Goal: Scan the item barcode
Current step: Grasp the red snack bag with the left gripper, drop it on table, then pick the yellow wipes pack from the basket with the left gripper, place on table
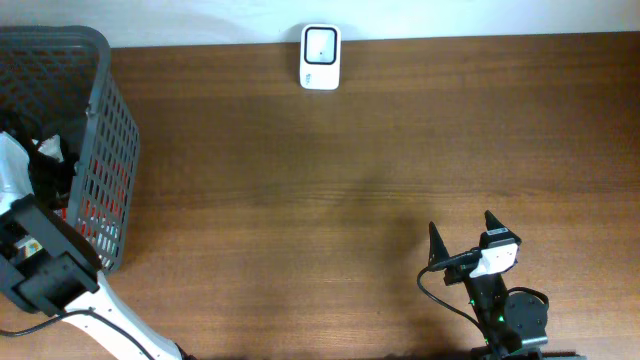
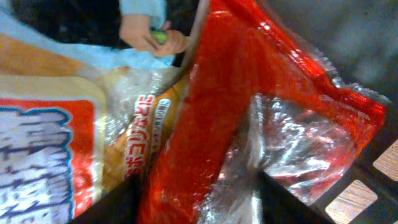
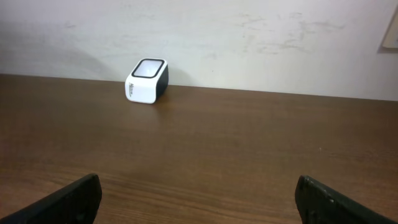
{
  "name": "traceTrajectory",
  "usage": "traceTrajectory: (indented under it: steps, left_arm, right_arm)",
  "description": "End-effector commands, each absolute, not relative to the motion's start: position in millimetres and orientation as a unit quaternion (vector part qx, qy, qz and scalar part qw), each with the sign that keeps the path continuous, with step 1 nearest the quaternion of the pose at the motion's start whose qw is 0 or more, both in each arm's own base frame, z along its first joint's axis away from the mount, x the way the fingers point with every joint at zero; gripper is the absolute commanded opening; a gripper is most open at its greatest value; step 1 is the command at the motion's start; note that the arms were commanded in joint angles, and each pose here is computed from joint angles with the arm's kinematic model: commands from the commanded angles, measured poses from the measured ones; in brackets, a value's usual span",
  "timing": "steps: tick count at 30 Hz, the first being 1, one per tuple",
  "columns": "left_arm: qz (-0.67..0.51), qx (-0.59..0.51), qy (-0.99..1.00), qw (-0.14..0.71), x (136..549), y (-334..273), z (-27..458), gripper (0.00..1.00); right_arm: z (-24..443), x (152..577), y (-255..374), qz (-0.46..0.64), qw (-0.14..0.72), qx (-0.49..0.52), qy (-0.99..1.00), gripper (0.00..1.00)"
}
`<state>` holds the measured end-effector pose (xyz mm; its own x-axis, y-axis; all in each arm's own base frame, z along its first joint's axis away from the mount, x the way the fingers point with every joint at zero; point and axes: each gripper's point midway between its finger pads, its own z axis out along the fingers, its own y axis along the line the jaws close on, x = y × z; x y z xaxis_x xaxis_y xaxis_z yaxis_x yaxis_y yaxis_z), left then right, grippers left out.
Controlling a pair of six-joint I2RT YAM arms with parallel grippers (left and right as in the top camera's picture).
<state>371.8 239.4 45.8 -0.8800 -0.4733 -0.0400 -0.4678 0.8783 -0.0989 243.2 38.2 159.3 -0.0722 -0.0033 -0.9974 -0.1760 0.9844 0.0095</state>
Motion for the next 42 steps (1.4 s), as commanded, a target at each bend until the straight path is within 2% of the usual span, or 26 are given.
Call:
traceTrajectory:
  steps: [1, 2, 4, 7, 8, 9, 11, 12, 13, 15, 16, 17, 19, 21, 22, 23, 27, 28, 30, 31, 33, 36, 37, 38, 39, 42]
  left_arm:
    - [-0.064, -0.238, 0.969, -0.01, 362, 230, 13, 0.16]
    - [-0.064, -0.239, 0.969, -0.01, 363, 231, 19, 0.0]
    - [-0.059, -0.244, 0.968, 0.004, 372, 237, 58, 0.0]
    - [-0.013, -0.272, 0.953, 0.136, 402, 258, 196, 0.0]
    - [0.015, -0.276, 0.932, 0.234, 406, 260, 270, 0.0]
    - [0.021, -0.27, 0.914, 0.303, 407, 255, 315, 0.0]
    - [-0.025, -0.219, 0.88, 0.421, 405, 216, 393, 0.0]
    - [-0.099, -0.177, 0.864, 0.461, 400, 175, 427, 0.0]
    - [-0.231, -0.094, 0.838, 0.485, 390, 105, 464, 0.0]
    - [-0.352, 0.021, 0.806, 0.474, 374, 17, 494, 0.0]
    - [-0.367, 0.052, 0.807, 0.46, 375, -12, 493, 0.0]
    - [-0.352, 0.075, 0.829, 0.427, 386, -53, 474, 0.0]
    - [-0.293, 0.087, 0.875, 0.375, 401, -93, 434, 0.0]
    - [-0.167, 0.053, 0.951, 0.253, 412, -138, 343, 0.0]
    - [-0.138, 0.046, 0.969, 0.199, 410, -164, 301, 0.0]
    - [-0.131, 0.086, 0.976, 0.152, 406, -207, 248, 0.0]
    - [-0.11, 0.148, 0.98, 0.068, 382, -266, 104, 0.01]
    - [-0.098, 0.151, 0.982, 0.061, 380, -265, 80, 0.18]
    - [-0.051, 0.148, 0.985, 0.073, 391, -248, 65, 0.97]
    - [-0.051, 0.146, 0.984, 0.083, 403, -237, 90, 0.99]
    - [-0.068, 0.104, 0.982, 0.143, 439, -211, 168, 0.99]
    - [-0.094, 0.023, 0.941, 0.323, 480, -134, 324, 0.99]
    - [-0.053, -0.006, 0.917, 0.395, 479, -72, 376, 0.99]
    - [-0.019, -0.045, 0.909, 0.413, 472, -33, 392, 0.99]
    - [0.056, -0.138, 0.9, 0.409, 443, 53, 402, 0.99]
    - [0.12, -0.264, 0.884, 0.365, 412, 173, 385, 0.99]
  right_arm:
    - [157, 243, 40, 0.07, 0.677, -0.06, 0.73, 0.98]
    - [157, 243, 40, 0.07, 0.677, -0.06, 0.73, 0.98]
    - [157, 243, 40, 0.07, 0.677, -0.06, 0.73, 0.98]
    - [157, 243, 40, 0.07, 0.677, -0.06, 0.73, 0.98]
    - [157, 243, 40, 0.07, 0.677, -0.06, 0.73, 0.98]
    - [157, 243, 40, 0.07, 0.677, -0.06, 0.73, 0.98]
    - [157, 243, 40, 0.07, 0.677, -0.06, 0.73, 0.98]
    - [157, 243, 40, 0.07, 0.677, -0.06, 0.73, 0.98]
    - [157, 243, 40, 0.07, 0.677, -0.06, 0.73, 0.98]
    - [157, 243, 40, 0.07, 0.677, -0.06, 0.73, 0.98]
    - [157, 243, 40, 0.07, 0.677, -0.06, 0.73, 0.99]
    - [157, 243, 40, 0.07, 0.677, -0.06, 0.73, 0.98]
    - [157, 243, 40, 0.07, 0.677, -0.06, 0.73, 0.98]
    - [157, 243, 40, 0.07, 0.677, -0.06, 0.73, 0.98]
    - [157, 243, 40, 0.07, 0.677, -0.06, 0.73, 0.98]
    - [157, 243, 40, 0.07, 0.677, -0.06, 0.73, 0.99]
    - [157, 243, 40, 0.07, 0.677, -0.06, 0.73, 0.98]
    - [157, 243, 40, 0.07, 0.677, -0.06, 0.73, 0.98]
    - [157, 243, 40, 0.07, 0.677, -0.06, 0.73, 0.98]
    - [157, 243, 40, 0.07, 0.677, -0.06, 0.73, 0.98]
    - [157, 243, 40, 0.07, 0.677, -0.06, 0.73, 0.99]
    - [157, 243, 40, 0.07, 0.677, -0.06, 0.73, 0.98]
    - [157, 243, 40, 0.07, 0.677, -0.06, 0.73, 0.99]
    - [157, 243, 40, 0.07, 0.677, -0.06, 0.73, 0.99]
    - [157, 243, 40, 0.07, 0.677, -0.06, 0.73, 0.98]
    - [157, 243, 40, 0.07, 0.677, -0.06, 0.73, 0.98]
